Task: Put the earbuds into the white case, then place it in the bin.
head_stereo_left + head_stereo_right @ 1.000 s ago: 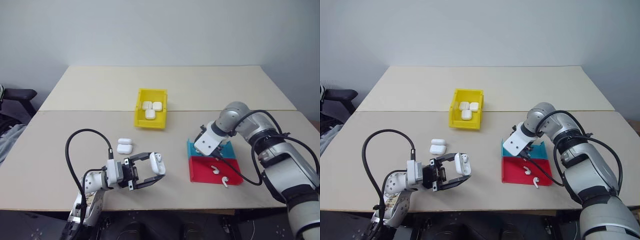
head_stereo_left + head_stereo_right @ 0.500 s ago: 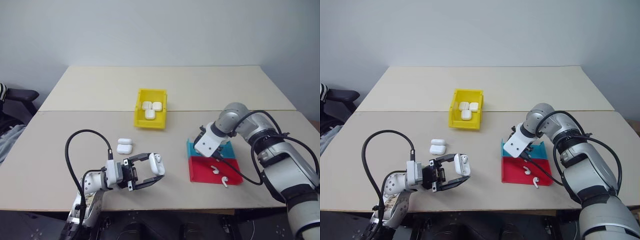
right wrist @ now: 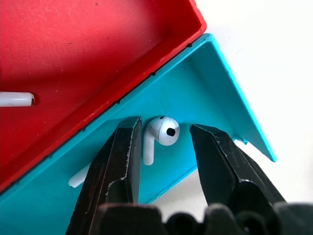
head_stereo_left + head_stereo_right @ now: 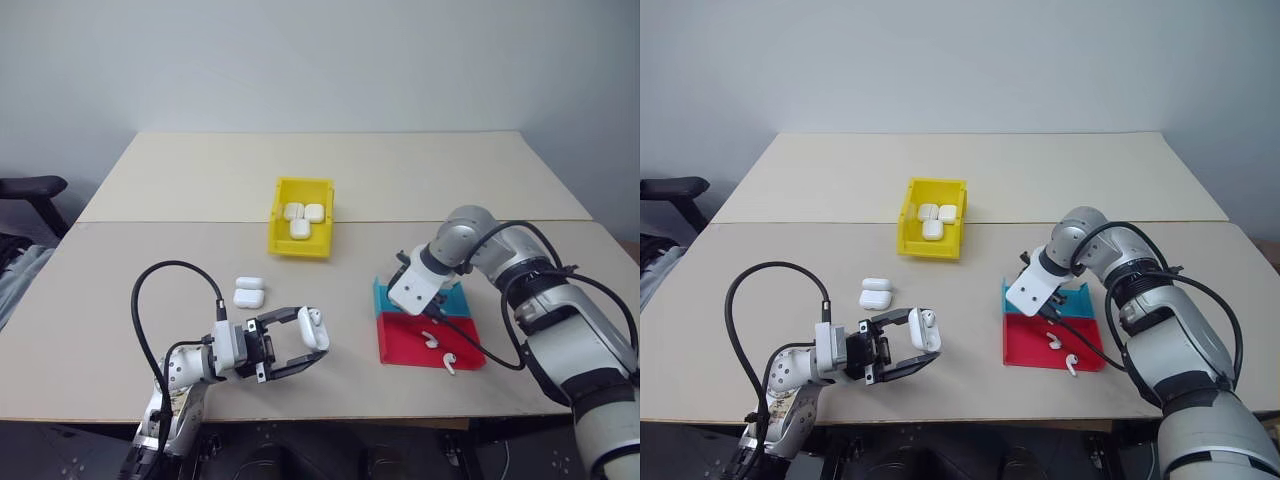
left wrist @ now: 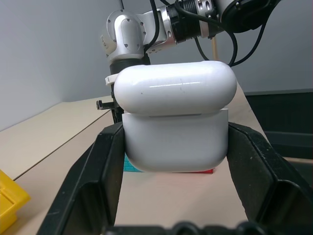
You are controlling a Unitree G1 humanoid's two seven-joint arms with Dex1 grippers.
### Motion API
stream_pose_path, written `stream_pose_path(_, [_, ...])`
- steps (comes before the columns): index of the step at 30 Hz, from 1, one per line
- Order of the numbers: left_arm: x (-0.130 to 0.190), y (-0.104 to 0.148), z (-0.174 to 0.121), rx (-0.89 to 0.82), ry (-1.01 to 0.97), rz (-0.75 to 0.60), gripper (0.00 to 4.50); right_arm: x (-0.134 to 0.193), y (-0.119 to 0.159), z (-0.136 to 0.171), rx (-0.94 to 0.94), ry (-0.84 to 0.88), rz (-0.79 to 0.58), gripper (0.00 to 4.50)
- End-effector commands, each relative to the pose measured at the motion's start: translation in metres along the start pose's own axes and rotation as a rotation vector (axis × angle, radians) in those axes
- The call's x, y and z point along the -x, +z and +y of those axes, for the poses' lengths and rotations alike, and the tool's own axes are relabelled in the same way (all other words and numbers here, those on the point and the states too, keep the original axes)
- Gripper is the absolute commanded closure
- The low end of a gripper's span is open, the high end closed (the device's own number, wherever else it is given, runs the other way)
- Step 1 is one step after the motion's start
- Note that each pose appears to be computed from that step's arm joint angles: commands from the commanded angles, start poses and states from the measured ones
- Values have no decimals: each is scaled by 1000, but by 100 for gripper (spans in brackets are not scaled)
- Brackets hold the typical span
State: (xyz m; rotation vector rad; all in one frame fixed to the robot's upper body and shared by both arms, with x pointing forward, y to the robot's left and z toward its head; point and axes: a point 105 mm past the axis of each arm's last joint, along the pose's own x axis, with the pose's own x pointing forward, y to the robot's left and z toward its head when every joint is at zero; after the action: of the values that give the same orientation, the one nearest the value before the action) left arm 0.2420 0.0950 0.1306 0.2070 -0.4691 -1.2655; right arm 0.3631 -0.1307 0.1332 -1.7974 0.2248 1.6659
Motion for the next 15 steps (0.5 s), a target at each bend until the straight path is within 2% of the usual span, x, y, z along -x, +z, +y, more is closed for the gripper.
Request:
stream_pose_path(1, [-3,11,1,-52,-5,-36,167,2,3,-5,36,-5,7,249])
stream_pose_path(13, [-4,12,2,-53,-1,-38,167,2,1,-1,41,12,13,249])
stream_pose_path(15, [-4,11,2,-53,0,-36,167,2,1,-2,36,0,7,287])
